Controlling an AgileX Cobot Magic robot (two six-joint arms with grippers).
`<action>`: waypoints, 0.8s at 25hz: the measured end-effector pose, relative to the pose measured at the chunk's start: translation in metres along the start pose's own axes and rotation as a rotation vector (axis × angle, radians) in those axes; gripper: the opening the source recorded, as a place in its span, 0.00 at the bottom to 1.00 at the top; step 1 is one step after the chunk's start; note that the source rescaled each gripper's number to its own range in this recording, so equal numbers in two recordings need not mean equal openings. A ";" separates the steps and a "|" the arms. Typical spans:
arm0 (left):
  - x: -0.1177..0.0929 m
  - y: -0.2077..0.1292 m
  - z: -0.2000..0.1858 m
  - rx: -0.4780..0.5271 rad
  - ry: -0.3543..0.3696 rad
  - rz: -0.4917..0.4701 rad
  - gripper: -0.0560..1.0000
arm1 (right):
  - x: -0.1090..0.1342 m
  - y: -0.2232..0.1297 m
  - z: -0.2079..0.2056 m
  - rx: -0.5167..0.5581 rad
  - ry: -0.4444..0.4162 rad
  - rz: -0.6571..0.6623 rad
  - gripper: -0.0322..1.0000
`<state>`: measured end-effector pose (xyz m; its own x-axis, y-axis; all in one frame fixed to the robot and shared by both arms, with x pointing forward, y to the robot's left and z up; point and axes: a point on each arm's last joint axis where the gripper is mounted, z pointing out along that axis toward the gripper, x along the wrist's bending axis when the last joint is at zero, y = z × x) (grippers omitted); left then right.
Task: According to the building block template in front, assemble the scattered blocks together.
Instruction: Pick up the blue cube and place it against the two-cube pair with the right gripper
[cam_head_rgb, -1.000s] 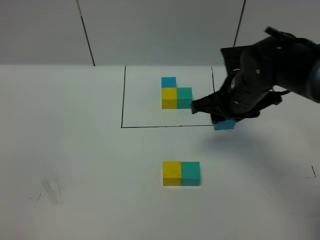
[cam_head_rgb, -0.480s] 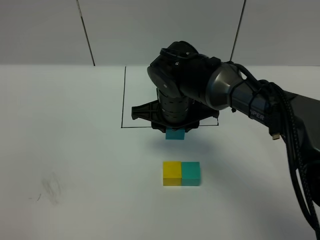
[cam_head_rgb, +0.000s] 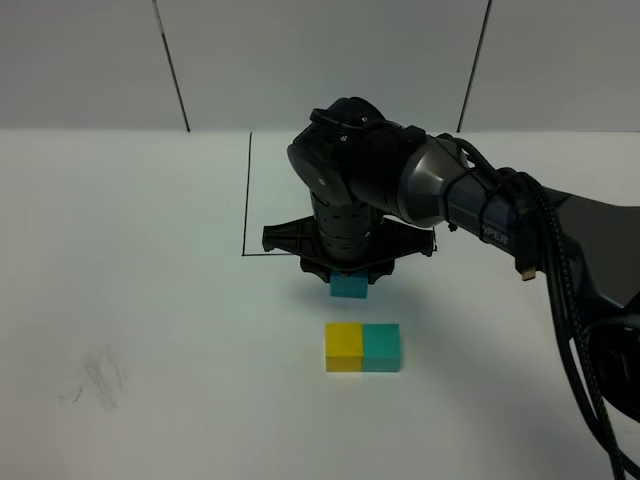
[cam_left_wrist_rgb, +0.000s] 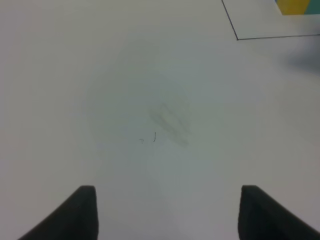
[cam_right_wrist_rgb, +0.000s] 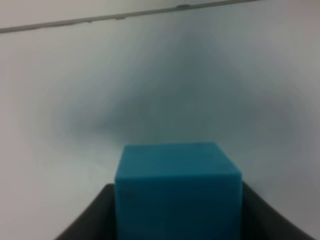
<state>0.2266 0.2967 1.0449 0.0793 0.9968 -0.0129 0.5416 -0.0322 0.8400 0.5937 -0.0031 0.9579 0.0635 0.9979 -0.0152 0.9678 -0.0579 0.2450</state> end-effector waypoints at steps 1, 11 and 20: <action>0.000 0.000 0.000 0.000 0.000 0.000 0.41 | 0.002 -0.002 0.002 0.003 -0.007 -0.011 0.05; 0.000 0.000 0.000 0.000 0.000 0.000 0.41 | 0.009 -0.010 0.003 0.000 -0.033 -0.044 0.05; 0.000 0.000 0.000 0.000 0.000 0.000 0.41 | 0.011 -0.012 0.016 0.011 -0.040 -0.045 0.05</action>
<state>0.2266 0.2967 1.0449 0.0793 0.9968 -0.0129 0.5416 -0.0322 0.8400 0.5866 0.0081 0.9391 0.0298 0.9975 -0.0646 0.9725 -0.0140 0.2325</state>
